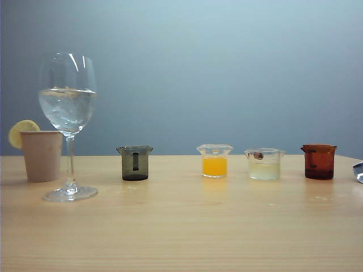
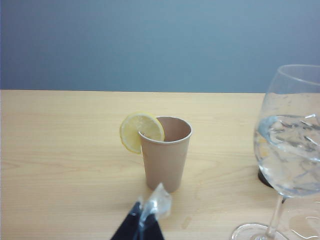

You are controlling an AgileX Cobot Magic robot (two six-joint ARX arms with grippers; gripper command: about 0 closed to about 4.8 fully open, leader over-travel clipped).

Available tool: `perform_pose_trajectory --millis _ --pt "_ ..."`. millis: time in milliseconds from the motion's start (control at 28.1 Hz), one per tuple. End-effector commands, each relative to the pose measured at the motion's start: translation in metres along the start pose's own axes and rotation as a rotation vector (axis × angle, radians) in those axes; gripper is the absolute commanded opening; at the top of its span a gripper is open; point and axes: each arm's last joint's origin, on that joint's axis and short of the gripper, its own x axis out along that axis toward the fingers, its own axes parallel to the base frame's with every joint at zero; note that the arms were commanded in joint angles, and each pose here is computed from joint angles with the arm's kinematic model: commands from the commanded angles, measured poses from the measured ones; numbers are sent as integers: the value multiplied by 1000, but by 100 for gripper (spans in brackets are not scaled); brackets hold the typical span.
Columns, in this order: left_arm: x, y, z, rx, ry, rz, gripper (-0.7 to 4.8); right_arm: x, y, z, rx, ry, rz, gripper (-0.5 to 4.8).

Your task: Pick up the second measuring cup from the left, pour the orange juice inside into the goblet, and finally put the measuring cup back in its original place.

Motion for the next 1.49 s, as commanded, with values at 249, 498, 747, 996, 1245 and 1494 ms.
perform_pose_trajectory --millis 249,498,747,996,1245,1494 --pt "0 0 2 1 -15 4 -6 0 -1 1 1 -15 -34 -5" --pt "-2 0 15 -58 -56 3 -5 -2 -1 17 4 -126 -32 -5" --pt "-20 -1 83 -57 -124 -24 -5 -22 -1 89 63 -152 -59 -5" --pt "-14 -2 123 -49 -119 -84 -5 -11 -1 133 104 -35 -63 -5" --pt "16 -5 161 -23 -50 -181 -6 9 2 169 161 -114 -39 -5" --pt "46 -26 193 44 -27 -317 -6 34 37 159 191 -5 23 -5"
